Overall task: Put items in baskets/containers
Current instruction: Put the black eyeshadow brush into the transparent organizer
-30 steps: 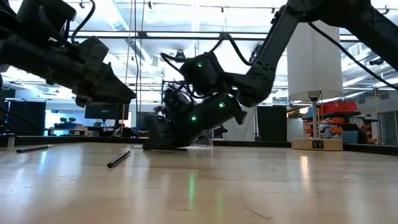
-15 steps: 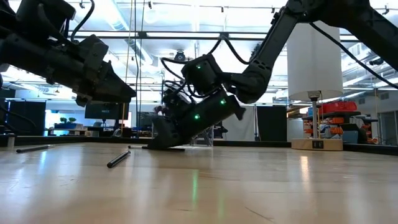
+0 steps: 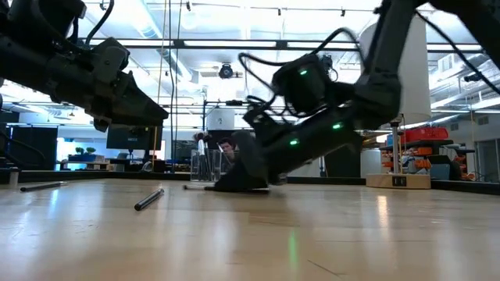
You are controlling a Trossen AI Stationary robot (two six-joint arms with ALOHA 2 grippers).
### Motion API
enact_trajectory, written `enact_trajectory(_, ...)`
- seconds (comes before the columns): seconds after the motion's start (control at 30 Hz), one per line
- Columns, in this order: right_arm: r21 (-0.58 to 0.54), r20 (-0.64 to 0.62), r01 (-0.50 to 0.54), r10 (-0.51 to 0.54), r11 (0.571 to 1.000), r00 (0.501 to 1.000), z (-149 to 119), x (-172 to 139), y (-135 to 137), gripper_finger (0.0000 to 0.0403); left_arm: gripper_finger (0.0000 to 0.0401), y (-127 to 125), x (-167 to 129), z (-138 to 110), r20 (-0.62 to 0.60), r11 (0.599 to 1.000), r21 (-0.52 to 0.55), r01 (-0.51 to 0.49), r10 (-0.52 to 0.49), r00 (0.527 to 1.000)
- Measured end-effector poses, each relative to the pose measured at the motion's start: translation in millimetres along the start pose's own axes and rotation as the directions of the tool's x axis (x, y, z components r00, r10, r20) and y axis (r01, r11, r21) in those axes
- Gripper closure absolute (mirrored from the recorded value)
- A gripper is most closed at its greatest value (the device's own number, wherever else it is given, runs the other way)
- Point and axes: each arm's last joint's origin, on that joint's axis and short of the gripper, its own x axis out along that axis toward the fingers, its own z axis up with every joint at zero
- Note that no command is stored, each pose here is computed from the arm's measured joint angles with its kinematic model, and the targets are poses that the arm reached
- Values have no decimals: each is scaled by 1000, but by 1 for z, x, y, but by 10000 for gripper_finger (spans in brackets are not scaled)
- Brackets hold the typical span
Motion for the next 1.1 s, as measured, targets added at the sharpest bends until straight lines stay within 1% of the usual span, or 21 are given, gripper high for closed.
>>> enact_trajectory(0.07, 6, -22, 11, -11, 1000, 1000, -4, -12, 3, 397, 229, -2, -1, 1, 9, 1000, 17, 15, -15, 1000)
enact_trajectory(0.23, 4, -16, 12, -12, 1000, 1000, -8, -41, 9, 397, 229, -8, -5, 3, 33, 997, 52, 56, -58, 998)
enact_trajectory(0.4, 15, -19, 27, -27, 1000, 999, -15, -71, 8, 397, 229, -12, -8, 4, 49, 993, 82, 88, -92, 995)
enact_trajectory(0.53, 26, 35, 36, -37, 999, 999, -21, -94, 8, 399, 229, -15, -9, 5, 48, 983, 111, 143, -150, 988)
enact_trajectory(0.63, 64, 117, 29, -36, 998, 993, -22, -107, 8, 399, 229, -17, -9, 5, 46, 976, 127, 176, -183, 982)
enact_trajectory(0.73, 82, 176, 7, -22, 997, 984, -25, -115, 7, 399, 229, -21, -7, 4, 54, 964, 138, 227, -236, 970)
enact_trajectory(0.8, 90, 205, -4, -14, 996, 979, -24, -118, 8, 399, 229, -24, -4, 2, 62, 959, 152, 241, -252, 966)
enact_trajectory(0.9, 85, 216, -12, -6, 996, 976, -25, -119, 10, 399, 229, -31, 2, 1, 77, 956, 171, 239, -255, 964)
enact_trajectory(1.0, 84, 217, -10, -8, 996, 976, -24, -119, 10, 399, 229, -39, 12, -2, 63, 952, 207, 224, -242, 968)
enact_trajectory(1.1, 84, 219, -8, -11, 996, 976, -24, -119, 10, 399, 229, -46, 24, -2, 61, 955, 213, 204, -222, 973)
